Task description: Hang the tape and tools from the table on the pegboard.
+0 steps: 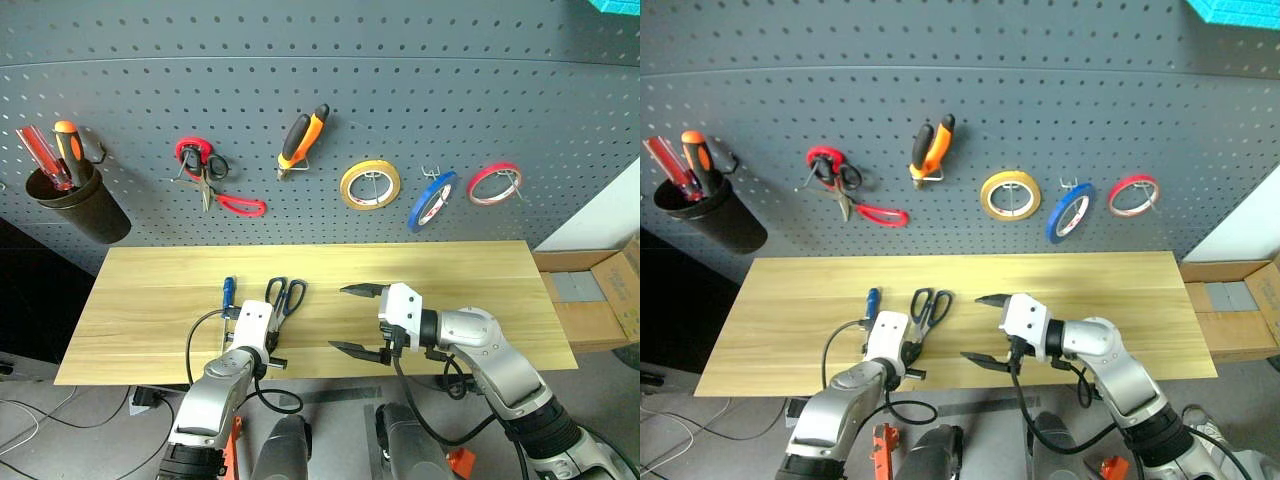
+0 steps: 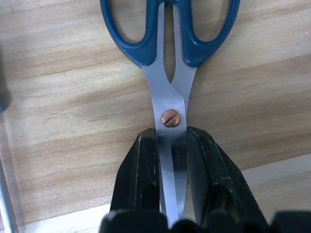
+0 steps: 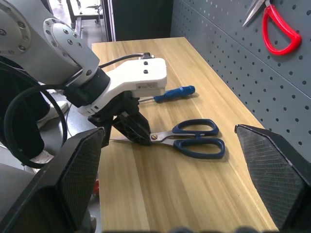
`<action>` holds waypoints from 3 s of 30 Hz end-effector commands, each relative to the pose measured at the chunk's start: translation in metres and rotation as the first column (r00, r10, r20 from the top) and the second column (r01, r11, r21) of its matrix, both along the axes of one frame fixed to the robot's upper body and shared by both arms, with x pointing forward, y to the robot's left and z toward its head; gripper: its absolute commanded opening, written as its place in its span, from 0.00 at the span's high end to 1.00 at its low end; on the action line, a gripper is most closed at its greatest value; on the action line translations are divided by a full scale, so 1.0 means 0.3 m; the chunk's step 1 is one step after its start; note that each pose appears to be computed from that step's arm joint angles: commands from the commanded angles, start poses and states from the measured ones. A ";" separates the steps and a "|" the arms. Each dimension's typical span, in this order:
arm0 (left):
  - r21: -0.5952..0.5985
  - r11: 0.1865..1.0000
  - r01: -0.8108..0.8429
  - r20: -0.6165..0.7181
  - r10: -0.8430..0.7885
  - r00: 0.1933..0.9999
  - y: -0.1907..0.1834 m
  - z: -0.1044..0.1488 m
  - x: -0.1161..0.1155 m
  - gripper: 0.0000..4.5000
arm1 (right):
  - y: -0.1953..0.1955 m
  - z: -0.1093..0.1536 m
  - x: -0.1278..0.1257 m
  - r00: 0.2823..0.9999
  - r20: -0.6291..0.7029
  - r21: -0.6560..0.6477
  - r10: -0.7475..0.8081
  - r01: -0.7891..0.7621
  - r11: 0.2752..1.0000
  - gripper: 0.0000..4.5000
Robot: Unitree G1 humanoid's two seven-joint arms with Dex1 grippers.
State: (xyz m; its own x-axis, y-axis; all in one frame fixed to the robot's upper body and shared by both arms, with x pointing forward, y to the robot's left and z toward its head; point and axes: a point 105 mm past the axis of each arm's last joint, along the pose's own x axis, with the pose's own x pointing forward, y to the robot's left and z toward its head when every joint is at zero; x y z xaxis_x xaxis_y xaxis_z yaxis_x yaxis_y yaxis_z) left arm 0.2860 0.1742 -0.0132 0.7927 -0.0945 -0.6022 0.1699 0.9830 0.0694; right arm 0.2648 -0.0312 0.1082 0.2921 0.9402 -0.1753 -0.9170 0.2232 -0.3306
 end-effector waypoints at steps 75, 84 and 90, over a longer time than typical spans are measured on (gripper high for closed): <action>-0.053 0.993 -0.101 0.774 0.105 0.624 0.092 0.548 0.056 0.89 | -0.067 0.405 0.022 0.995 -0.007 0.577 -0.099 0.085 0.812 0.00; -0.064 0.994 -0.090 0.746 0.108 0.657 0.092 0.510 0.093 0.89 | -0.063 0.409 0.024 0.994 -0.005 0.575 -0.107 0.091 0.813 0.00; -0.126 0.986 -0.106 0.720 0.164 0.674 0.108 0.500 0.146 0.89 | -0.063 0.406 0.019 0.994 -0.007 0.567 -0.105 0.091 0.819 0.00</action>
